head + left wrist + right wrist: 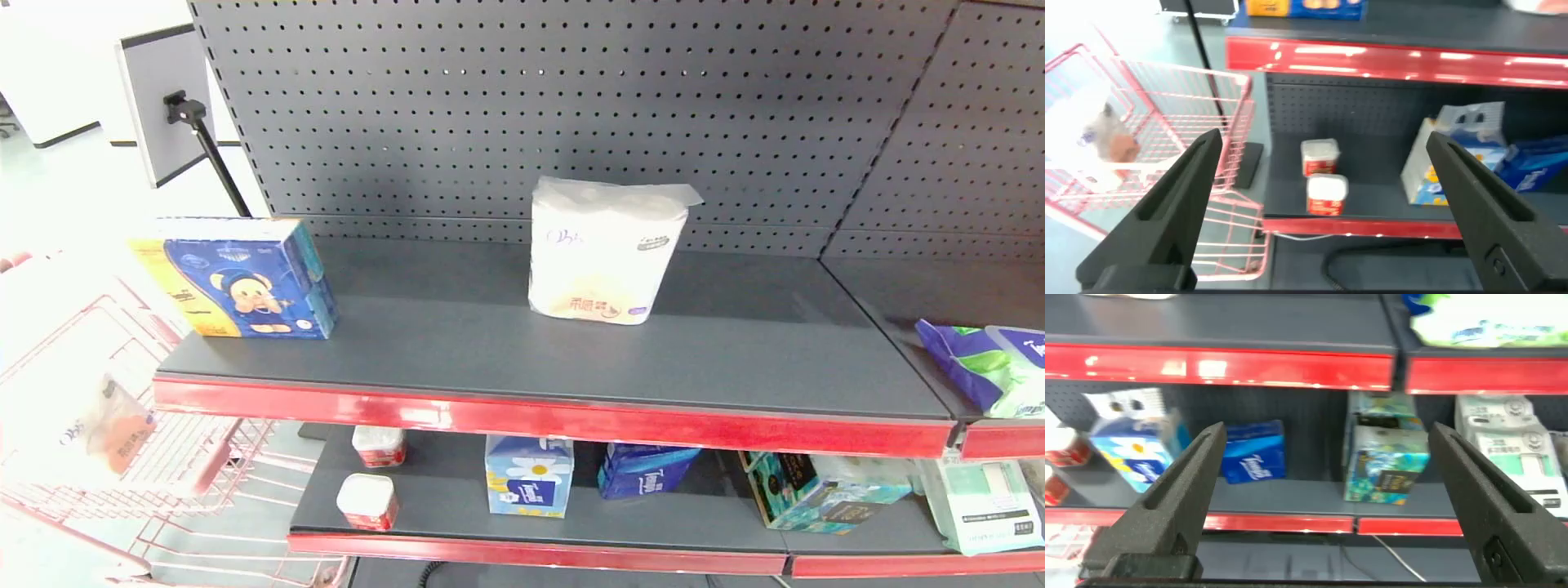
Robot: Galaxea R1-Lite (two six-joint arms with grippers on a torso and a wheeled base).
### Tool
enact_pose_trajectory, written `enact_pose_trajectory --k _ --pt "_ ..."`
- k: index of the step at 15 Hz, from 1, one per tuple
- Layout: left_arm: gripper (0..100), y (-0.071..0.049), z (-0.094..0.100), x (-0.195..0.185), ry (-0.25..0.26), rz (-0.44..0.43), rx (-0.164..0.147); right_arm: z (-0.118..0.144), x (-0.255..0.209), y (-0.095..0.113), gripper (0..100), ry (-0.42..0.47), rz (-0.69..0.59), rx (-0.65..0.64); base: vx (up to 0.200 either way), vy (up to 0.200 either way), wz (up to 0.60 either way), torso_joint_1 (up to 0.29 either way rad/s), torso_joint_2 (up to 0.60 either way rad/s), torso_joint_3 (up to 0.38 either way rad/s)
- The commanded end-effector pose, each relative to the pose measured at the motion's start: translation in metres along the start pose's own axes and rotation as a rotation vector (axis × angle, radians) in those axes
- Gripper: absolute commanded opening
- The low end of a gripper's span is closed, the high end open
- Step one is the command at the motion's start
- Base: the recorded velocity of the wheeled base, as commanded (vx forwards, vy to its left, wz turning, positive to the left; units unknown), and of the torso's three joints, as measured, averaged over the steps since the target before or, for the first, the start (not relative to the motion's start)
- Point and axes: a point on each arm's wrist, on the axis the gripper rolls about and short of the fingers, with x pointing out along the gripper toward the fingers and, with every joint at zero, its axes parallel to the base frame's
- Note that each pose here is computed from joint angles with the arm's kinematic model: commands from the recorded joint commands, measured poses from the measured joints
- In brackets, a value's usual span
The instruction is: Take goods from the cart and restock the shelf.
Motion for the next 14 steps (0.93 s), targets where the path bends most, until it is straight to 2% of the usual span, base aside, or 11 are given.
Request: enact_pose_trajectory --k 1,14 --pt "100 0.0 -0.0005 0.0002 0.003 0.001 0.0 -0.0001 0.0001 0.0 100 0.001 0.001 0.0 0.0 0.2 0.0 -0.012 0.0 0.002" --pt "100 0.0 -0.0001 0.0 0.001 0.001 0.0 -0.0001 0.0001 0.0 100 0.001 0.001 0.0 0.0 0.2 0.0 0.003 0.0 0.002"
